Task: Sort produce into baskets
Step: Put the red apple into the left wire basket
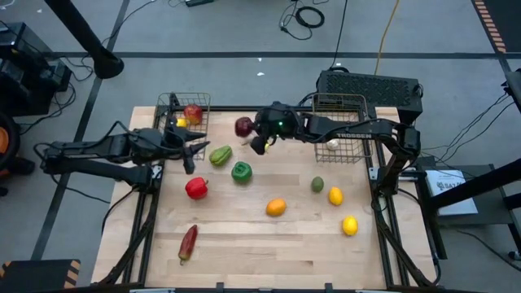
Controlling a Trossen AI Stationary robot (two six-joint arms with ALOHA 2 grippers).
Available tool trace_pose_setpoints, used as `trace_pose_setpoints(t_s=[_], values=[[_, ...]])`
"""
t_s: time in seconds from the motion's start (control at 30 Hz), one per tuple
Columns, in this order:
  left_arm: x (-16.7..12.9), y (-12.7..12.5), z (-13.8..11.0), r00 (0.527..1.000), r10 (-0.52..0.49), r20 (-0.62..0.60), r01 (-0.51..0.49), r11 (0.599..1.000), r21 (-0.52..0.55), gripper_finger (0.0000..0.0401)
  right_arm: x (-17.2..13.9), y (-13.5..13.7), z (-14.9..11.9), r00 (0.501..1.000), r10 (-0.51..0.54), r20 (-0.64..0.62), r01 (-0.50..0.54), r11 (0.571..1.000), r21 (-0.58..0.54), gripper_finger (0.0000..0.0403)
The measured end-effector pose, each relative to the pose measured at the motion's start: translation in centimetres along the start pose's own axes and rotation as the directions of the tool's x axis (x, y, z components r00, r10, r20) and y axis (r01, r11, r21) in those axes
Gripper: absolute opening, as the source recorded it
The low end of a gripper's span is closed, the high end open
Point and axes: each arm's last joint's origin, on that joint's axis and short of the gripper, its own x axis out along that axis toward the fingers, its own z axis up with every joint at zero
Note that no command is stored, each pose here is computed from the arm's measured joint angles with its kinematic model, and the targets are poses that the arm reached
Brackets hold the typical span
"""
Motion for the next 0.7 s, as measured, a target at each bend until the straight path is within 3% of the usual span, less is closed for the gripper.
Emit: trace_pose_setpoints(t_s=[0.23, 0.43, 0.57, 0.7], values=[[-0.8, 0.3, 0.2, 0.999, -0.007, 0.033, 0.008, 1.000, -0.016, 0.0132, 0.0, 0.6, 2.1, 0.969, 0.077, 0.237, -0.093, 0.994, 0.056, 0.0000], [-1.3, 0.5, 0.4, 0.998, -0.010, 0.064, 0.012, 1.000, -0.024, 0.0132, 1.6, 1.8, 1.9, 0.935, 0.104, 0.339, -0.142, 0.986, 0.091, 0.0000], [-1.9, 0.7, 0.4, 0.996, -0.011, 0.084, 0.013, 0.999, -0.030, 0.0132, 3.3, 2.4, 1.0, 0.950, 0.110, 0.292, -0.142, 0.986, 0.091, 0.0000], [-2.3, 0.9, 0.4, 0.996, -0.011, 0.089, 0.014, 0.999, -0.032, 0.0132, 4.1, 2.4, -0.5, 0.990, 0.063, 0.126, -0.071, 0.996, 0.058, 0.0000]])
